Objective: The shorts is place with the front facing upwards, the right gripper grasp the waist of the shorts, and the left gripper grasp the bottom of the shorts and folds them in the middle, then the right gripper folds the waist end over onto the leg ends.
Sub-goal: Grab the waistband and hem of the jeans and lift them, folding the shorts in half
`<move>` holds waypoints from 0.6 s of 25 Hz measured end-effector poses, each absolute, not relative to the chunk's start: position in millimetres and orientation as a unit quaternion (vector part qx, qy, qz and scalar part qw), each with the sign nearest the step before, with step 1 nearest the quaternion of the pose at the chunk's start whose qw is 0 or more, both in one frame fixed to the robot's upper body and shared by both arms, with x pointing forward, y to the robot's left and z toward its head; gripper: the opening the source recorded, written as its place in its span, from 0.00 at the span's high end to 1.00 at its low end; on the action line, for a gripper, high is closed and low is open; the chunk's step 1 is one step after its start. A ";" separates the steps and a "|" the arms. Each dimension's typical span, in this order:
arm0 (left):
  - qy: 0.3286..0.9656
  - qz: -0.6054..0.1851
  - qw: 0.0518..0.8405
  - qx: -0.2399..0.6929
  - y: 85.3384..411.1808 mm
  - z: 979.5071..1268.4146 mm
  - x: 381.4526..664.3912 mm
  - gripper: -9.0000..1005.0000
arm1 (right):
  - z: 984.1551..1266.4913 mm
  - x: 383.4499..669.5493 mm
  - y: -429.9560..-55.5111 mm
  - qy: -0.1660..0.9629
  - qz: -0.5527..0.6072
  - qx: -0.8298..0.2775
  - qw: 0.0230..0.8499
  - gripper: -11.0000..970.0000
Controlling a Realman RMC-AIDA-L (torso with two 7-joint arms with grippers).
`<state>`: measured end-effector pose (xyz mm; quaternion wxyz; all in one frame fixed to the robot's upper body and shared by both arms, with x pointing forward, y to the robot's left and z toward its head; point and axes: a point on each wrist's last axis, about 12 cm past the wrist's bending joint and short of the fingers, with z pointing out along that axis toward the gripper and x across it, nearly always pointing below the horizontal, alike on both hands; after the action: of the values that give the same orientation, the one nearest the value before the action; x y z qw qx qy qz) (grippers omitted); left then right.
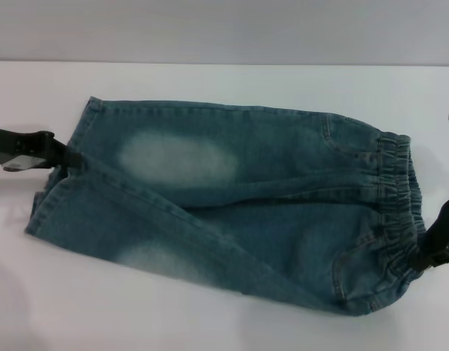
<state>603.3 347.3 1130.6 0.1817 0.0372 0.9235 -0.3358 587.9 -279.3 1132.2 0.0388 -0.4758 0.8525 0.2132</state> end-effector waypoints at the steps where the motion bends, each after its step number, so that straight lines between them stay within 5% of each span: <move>1: 0.923 -0.335 0.186 0.035 348.1 1131.2 604.3 0.90 | 1131.9 587.7 -279.9 0.852 0.213 -0.476 0.039 0.81; 9: 0.923 -0.326 0.204 0.024 350.0 1134.1 610.7 0.90 | 1130.6 584.9 -285.1 0.854 0.223 -0.468 0.048 0.98; 15: 0.922 -0.318 0.220 0.026 348.6 1140.1 618.3 0.90 | 1139.2 584.1 -297.7 0.859 0.260 -0.426 0.115 0.98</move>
<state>618.3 348.6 1140.1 0.2196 0.0263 0.9221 -0.3176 584.1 -297.7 1139.2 0.1147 -0.4258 0.8591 0.2598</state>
